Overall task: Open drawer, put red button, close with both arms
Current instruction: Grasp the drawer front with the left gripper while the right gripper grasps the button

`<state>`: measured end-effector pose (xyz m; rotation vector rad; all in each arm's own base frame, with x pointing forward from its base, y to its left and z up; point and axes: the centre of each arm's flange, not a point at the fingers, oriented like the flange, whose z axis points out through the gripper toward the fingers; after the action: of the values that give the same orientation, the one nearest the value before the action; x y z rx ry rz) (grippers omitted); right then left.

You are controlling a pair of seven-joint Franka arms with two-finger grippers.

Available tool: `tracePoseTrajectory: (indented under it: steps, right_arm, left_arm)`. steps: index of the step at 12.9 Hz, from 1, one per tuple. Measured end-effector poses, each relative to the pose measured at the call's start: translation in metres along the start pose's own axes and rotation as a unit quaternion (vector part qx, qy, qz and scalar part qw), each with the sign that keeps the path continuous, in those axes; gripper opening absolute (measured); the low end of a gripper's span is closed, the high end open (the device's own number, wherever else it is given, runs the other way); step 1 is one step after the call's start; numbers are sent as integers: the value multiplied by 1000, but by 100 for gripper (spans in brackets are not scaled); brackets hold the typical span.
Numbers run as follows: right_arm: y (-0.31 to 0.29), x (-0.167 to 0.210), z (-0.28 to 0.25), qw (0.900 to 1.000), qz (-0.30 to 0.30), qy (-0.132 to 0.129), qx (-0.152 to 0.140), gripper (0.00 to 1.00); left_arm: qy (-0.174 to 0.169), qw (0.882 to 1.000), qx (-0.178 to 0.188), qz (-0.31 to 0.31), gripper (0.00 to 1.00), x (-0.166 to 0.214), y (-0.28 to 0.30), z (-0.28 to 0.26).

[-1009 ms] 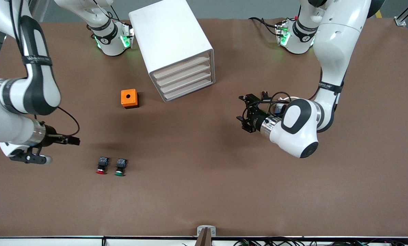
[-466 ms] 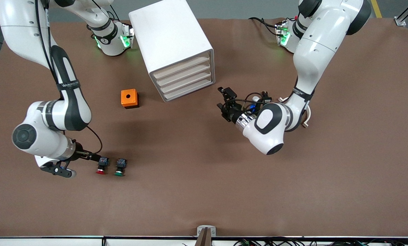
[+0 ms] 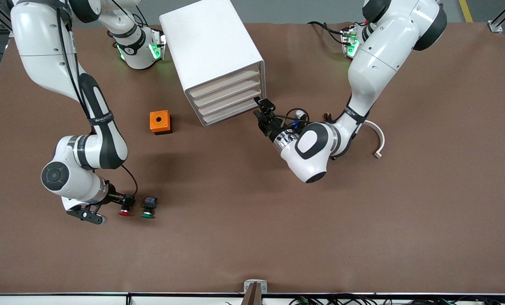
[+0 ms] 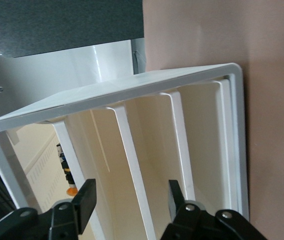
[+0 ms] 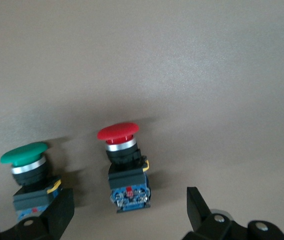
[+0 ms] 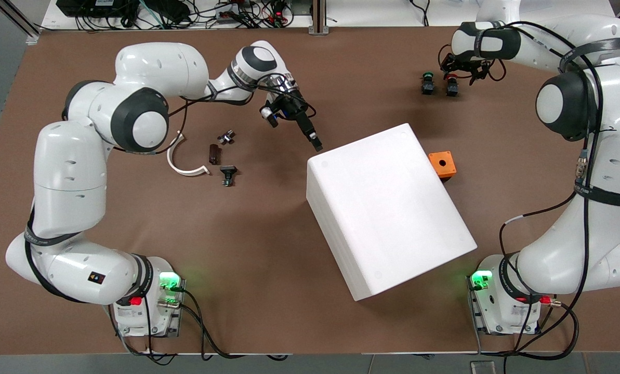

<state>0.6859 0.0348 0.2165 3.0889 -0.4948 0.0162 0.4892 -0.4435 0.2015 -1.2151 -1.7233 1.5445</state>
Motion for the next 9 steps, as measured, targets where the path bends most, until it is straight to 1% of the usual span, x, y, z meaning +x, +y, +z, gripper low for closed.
tracePoseTrajectory:
  steps: [1, 6, 9]
  right_arm:
    - [0, 1, 7, 1000, 1, 3, 0, 100]
    - [3, -1, 32, 1000, 4, -2, -5, 100]
    - [4, -2, 42, 1000, 4, -2, -6, 99]
  left_arm:
    - [3, 1000, 7, -2, 63, -1, 2, 8]
    - [17, 1000, 26, -8, 59, -7, 8, 40]
    - [30, 999, 33, -22, 57, -10, 11, 62]
